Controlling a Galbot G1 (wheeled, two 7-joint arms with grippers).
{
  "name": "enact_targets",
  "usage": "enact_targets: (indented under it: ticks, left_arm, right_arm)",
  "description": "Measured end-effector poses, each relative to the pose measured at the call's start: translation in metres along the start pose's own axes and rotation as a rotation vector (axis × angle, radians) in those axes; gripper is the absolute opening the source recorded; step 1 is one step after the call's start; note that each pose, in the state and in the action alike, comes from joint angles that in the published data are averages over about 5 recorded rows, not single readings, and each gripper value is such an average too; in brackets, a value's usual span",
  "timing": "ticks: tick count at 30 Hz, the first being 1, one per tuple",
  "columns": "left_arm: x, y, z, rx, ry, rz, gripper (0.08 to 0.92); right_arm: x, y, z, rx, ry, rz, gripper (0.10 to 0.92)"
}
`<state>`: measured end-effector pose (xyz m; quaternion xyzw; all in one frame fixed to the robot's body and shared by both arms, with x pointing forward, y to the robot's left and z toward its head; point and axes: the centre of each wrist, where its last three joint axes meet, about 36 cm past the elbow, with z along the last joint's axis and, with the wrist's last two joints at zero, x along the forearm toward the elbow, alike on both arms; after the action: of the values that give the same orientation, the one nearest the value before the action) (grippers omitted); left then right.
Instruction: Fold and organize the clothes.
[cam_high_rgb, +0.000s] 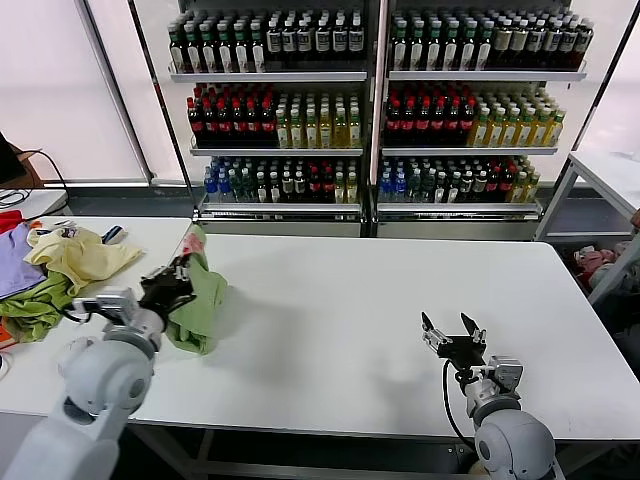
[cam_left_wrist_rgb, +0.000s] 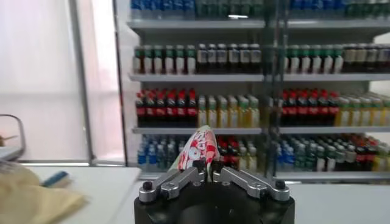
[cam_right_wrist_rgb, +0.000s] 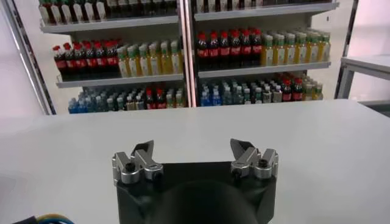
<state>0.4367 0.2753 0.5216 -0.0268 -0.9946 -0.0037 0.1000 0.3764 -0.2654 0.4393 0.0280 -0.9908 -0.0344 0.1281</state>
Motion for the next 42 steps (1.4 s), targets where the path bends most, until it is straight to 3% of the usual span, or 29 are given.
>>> enact_targets:
  ticks: [16,23,33,42]
  left_arm:
    - [-0.072,-0.181,0.067,-0.076,0.147,0.132,0.119]
    - [-0.079,-0.244,0.081,-0.111,0.135,0.209,0.277]
    - [-0.050,-0.276,0.095,-0.078,0.053,0.305,0.571]
    - [-0.014,-0.243,0.093,0.018,-0.009,0.298,0.802]
  right_arm:
    - [0.004,-0.004,-0.003,0.001,-0.015,0.015,0.823]
    - [0.003,-0.003,-0.007,0.008,-0.024,0.013,0.823]
    - [-0.006,0.006,-0.010,0.007,-0.028,-0.003,0.823]
    - [-0.030,0.038,-0.001,-0.021,0.004,-0.047,0.823]
